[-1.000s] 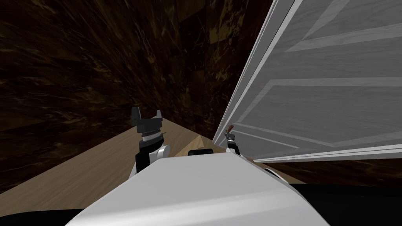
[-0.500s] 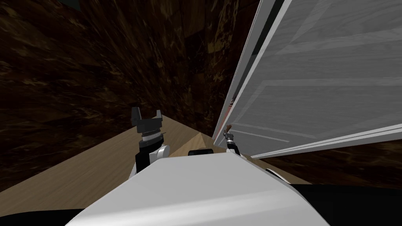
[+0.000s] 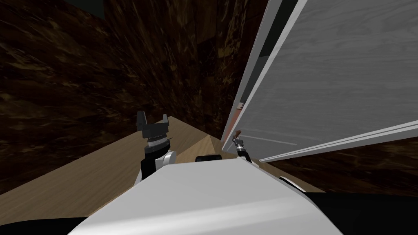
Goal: Pull the door open
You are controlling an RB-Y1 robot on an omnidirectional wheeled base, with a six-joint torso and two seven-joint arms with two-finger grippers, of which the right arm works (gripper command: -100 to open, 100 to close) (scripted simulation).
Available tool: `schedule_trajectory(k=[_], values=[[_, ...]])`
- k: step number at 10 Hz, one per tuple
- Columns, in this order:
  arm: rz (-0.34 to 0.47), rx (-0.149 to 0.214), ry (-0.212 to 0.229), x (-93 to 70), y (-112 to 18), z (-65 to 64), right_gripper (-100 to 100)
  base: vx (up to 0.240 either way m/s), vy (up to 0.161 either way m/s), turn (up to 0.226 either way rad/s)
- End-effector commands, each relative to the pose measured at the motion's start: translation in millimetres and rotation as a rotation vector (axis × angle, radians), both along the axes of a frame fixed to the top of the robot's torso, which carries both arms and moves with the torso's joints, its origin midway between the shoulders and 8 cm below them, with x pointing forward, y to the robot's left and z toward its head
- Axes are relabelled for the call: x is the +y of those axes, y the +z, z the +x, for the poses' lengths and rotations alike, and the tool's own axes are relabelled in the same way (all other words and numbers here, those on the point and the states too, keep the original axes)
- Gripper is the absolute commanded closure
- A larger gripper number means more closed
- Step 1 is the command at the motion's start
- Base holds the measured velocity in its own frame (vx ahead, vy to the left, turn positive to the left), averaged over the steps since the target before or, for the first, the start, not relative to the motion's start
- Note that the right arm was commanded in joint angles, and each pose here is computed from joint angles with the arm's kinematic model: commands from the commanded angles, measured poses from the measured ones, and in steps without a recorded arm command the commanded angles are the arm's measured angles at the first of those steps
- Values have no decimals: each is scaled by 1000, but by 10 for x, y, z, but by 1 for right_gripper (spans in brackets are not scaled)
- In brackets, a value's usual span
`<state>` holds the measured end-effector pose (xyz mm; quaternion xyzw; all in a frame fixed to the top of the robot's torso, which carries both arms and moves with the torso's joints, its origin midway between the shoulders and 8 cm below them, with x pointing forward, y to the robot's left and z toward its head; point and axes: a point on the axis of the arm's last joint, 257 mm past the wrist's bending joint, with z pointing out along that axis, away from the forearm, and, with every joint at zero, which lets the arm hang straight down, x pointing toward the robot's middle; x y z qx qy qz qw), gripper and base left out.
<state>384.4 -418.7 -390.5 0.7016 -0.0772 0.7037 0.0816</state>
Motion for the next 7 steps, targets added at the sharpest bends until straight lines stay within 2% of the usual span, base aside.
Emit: schedule_trajectory(k=[1,3,4,5,7], values=[[5,2,31,58,-11,-57,100,-261,-36,107],[6,2,56,88,-9,-99,100,-256,-39,102],[5,3,49,79,-11,-83,100,-125,-15,28],[6,6,78,113,-27,-163,100,-142,-32,127],[4,4,105,128,-20,-238,100,-267,-46,135]])
